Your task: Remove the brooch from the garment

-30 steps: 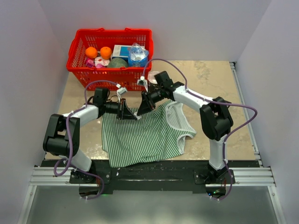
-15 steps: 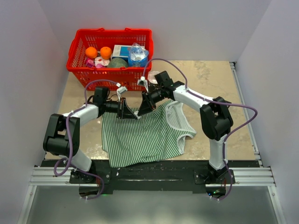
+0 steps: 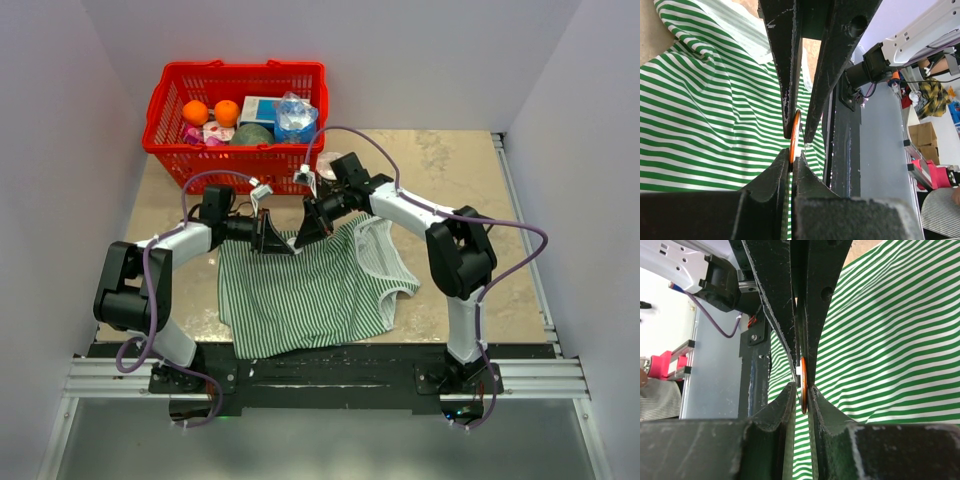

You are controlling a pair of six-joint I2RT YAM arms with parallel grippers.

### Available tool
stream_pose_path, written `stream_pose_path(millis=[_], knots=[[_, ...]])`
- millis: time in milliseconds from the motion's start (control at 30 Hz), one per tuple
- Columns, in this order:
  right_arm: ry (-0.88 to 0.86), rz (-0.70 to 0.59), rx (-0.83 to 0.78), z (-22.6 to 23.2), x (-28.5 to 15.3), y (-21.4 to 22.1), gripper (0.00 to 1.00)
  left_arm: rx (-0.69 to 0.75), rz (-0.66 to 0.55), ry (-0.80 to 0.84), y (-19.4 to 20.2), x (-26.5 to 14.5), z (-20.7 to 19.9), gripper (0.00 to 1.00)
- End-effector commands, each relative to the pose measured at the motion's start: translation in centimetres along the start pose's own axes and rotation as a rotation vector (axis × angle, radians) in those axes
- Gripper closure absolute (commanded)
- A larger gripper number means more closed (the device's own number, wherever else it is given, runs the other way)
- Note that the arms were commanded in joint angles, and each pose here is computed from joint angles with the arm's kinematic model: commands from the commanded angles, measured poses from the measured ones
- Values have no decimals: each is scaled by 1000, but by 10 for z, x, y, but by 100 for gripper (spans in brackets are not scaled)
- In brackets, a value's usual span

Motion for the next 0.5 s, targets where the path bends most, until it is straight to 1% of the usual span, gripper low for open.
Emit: stream_pose_path(millis=[0, 433, 467], knots=[[25, -10, -47, -2, -1, -13, 84, 58, -8, 25, -15, 1, -5, 100], [116, 21, -50, -5, -2, -13, 93, 58, -7, 29, -15, 1, -7, 100], [130, 25, -46, -5, -2, -13, 96, 58, -7, 29, -15, 1, -7, 100]])
Point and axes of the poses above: each gripper's point midway between its finger pads, its own x axis out along the fingers, its own z axis along the line the jaws close on, y = z × x, the point moved 9 cm from there along -x, back along the fingers, and after that the axes turned 11 degrees about -x, right-handed, at the moved point
